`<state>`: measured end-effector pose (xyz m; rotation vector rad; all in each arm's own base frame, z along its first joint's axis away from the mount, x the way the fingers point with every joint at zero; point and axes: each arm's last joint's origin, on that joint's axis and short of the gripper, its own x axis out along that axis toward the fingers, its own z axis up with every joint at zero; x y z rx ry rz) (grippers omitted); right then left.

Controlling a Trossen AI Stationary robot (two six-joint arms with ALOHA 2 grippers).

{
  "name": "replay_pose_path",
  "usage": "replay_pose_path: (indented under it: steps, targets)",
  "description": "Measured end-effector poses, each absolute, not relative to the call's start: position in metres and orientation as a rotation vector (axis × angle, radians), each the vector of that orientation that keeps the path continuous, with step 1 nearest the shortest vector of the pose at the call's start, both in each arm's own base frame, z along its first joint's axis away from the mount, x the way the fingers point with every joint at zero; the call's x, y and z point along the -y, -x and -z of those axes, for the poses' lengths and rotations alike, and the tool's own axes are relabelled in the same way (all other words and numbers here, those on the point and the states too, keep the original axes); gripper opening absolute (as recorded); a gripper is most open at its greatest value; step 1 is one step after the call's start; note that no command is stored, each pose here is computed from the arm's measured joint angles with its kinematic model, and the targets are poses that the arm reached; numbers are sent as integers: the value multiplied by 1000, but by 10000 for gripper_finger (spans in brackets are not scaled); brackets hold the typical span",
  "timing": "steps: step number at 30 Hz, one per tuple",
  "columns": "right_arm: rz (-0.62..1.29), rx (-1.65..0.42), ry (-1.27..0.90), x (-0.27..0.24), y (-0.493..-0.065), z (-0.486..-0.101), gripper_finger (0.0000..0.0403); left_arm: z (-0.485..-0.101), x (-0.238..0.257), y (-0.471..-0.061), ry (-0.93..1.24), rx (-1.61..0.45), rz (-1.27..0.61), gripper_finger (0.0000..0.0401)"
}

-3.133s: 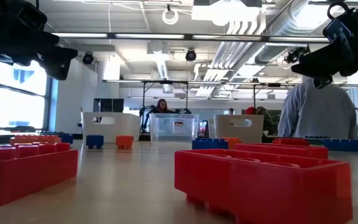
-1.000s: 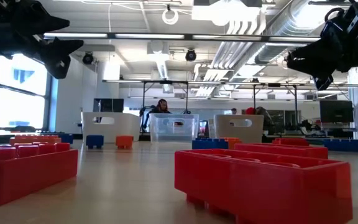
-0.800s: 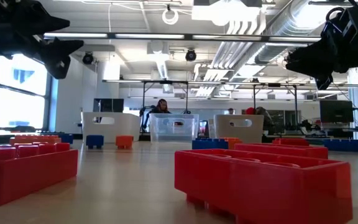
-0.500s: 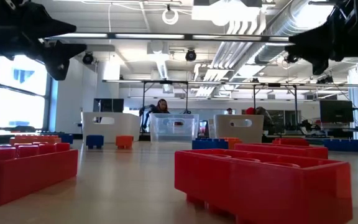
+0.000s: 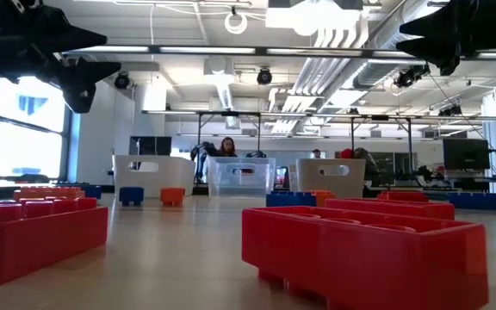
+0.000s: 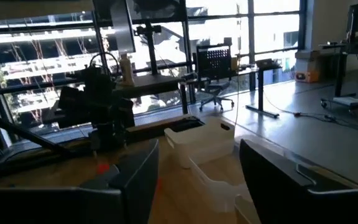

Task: Sort & place blocks by color
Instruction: Put the red game piece into the gray bin

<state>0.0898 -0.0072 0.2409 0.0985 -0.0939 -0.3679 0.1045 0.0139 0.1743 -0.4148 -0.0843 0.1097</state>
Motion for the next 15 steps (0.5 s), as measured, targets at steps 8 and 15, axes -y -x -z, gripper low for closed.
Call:
replay_pose_path:
  steps: [8,15]
  targets:
    - [438,-229,-146,9,-106,-264,220,-174,-14,-104,438,86,-109,197]
    - [444,-572,-211,15,-132,-273,220,-174,-14,-104,438,85,-109,197]
